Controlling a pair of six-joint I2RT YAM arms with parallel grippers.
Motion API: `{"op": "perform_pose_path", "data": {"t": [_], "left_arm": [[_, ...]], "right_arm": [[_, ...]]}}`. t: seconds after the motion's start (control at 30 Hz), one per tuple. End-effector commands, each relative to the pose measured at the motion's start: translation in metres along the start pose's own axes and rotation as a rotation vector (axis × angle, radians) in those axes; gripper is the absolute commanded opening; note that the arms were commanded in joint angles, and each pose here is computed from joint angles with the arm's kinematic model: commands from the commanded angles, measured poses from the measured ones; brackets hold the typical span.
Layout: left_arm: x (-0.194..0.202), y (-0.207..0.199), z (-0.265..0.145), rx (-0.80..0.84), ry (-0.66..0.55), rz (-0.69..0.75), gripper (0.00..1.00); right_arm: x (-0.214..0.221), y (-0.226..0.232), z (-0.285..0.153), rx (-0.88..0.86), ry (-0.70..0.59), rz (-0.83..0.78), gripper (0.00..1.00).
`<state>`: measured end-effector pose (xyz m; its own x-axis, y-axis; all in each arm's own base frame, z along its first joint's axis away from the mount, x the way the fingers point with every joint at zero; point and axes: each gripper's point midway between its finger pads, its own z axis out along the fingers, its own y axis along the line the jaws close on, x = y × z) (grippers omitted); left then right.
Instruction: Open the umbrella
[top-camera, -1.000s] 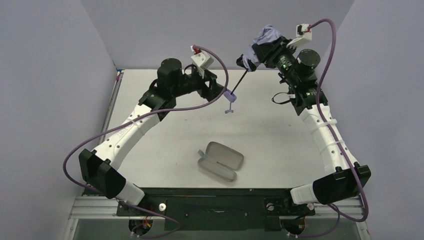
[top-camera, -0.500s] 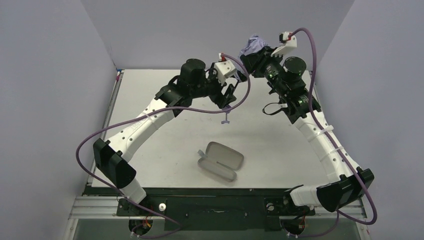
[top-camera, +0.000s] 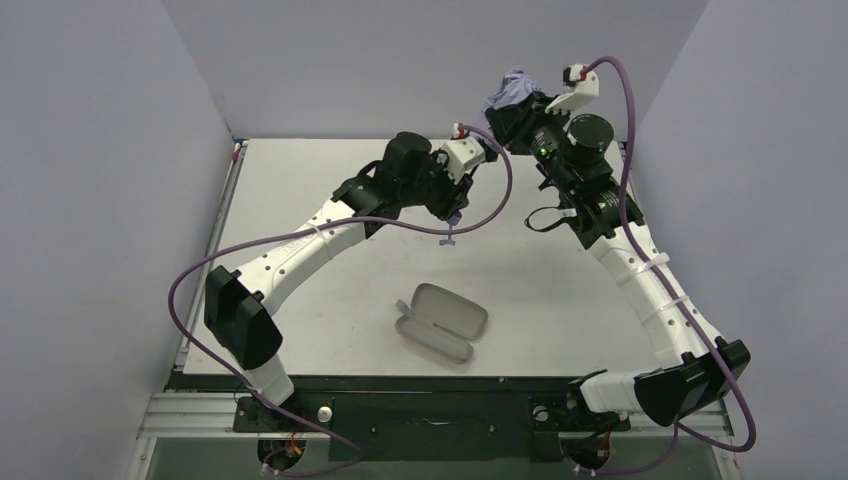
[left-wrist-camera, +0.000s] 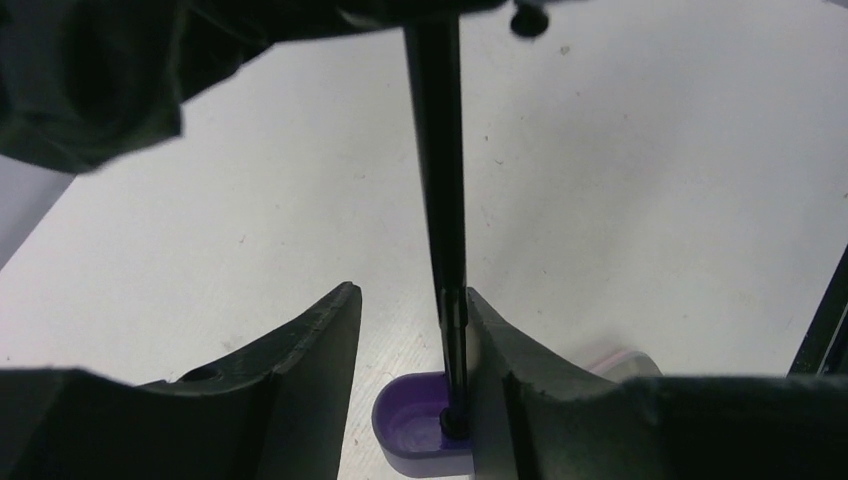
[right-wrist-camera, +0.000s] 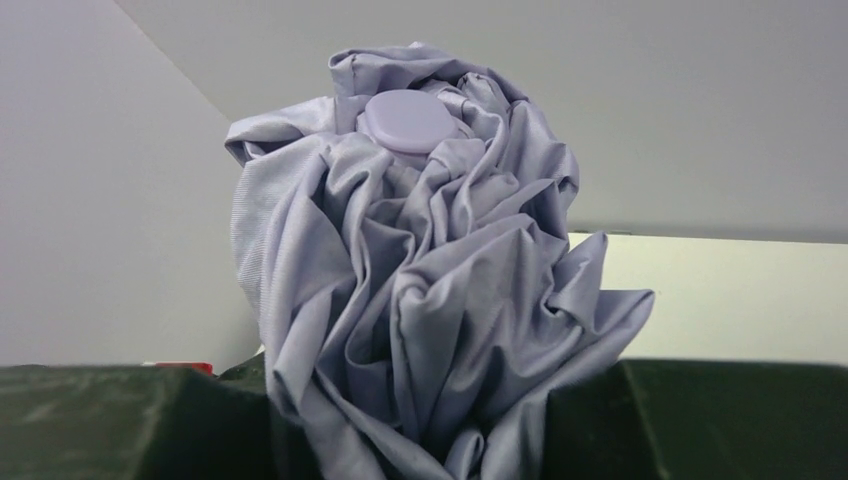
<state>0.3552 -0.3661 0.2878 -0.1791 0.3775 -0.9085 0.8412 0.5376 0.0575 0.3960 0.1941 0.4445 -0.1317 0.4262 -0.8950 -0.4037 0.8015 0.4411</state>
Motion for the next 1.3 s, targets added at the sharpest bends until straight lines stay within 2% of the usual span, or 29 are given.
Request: {"op": "perform_pose_path", "data": {"t": [0.0, 0.17, 1.03, 1.27], "left_arm": [[0.018, 0.008, 0.001, -0.050, 0.046, 0.017, 0.36], [0.047, 0.005, 0.000, -0.047, 0.108, 0.018, 0.32], [0.192, -0.021, -0.015, 0.030, 0.419, 0.000, 0.31], [0.197, -0.023, -0.020, 0.033, 0.423, 0.006, 0.31]], "right_arm": [[-0.072, 0.028, -0.018, -0.053, -0.201, -0.010, 0.00], [-0.093, 0.020, -0.020, -0.034, -0.243, -0.004, 0.00], [-0.192, 0.006, -0.036, -0.036, -0.470, 0.016, 0.00], [-0.192, 0.003, -0.034, -0.040, -0.469, 0.020, 0.00]]}}
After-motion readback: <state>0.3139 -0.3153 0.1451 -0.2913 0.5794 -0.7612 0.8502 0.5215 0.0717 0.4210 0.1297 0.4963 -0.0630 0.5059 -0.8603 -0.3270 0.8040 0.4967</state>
